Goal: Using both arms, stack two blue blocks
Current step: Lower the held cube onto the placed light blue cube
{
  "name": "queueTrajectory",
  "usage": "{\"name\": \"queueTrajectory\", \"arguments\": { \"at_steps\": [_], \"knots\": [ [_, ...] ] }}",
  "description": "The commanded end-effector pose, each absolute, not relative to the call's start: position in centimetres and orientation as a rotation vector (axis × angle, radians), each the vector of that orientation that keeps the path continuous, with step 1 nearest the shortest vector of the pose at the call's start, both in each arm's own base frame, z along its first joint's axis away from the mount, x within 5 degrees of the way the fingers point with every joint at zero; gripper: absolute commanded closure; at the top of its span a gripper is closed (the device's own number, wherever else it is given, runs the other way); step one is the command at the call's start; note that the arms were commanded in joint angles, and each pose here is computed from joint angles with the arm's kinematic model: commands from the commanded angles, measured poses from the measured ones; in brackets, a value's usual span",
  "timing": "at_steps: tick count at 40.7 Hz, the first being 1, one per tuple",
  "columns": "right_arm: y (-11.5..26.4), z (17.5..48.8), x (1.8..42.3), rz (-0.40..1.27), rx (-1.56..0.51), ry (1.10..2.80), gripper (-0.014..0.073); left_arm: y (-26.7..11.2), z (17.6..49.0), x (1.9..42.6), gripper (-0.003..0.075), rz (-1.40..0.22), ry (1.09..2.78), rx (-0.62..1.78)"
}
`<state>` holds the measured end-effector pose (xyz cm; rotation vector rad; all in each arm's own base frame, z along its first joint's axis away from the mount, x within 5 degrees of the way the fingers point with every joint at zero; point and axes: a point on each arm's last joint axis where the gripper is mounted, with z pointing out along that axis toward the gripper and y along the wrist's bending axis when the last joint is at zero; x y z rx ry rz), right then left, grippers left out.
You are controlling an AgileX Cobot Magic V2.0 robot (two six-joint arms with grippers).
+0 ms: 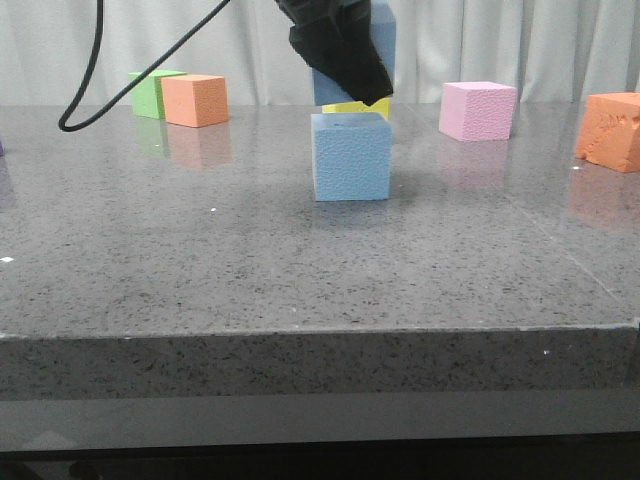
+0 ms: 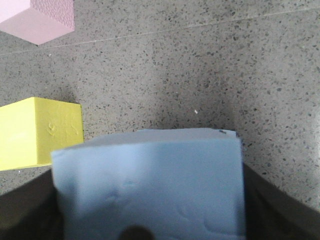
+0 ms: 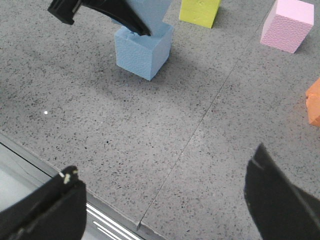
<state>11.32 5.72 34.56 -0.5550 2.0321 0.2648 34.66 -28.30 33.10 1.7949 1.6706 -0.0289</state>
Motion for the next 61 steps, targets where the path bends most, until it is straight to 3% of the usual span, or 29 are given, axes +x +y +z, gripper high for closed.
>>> {"name": "queueTrajectory", "arguments": {
  "at_steps": [1, 10, 20, 36, 51, 61],
  "knots": [
    [5.7, 35.9, 11.6, 0.255, -0.539, 1.942, -0.0049, -28.2, 36.5, 34.0, 0.0398, -0.025, 1.581, 1.695],
    [5.7, 35.9, 11.6, 0.255, -0.539, 1.942, -0.0049, -28.4, 36.1, 34.0, 0.0389, -0.044, 1.591, 1.697],
    [5.7, 35.9, 11.6, 0.255, -0.539, 1.942, -0.0049, -28.5, 36.0, 34.1, 0.0227, -0.051, 1.594, 1.697],
    [5.7, 35.9, 11.6, 0.255, -0.539, 1.942, -0.0049, -28.5, 36.0, 34.1, 0.0151, -0.045, 1.590, 1.694],
    [5.7, 35.9, 11.6, 0.255, -0.539, 1.942, -0.0049, -28.4, 36.2, 34.1, 0.0148, -0.044, 1.591, 1.691],
    [5.7, 35.9, 11.6, 0.255, -0.539, 1.942, -0.0049, -27.4, 38.6, 32.7, 0.0148, -0.075, 1.612, 1.628]
  ]
}}
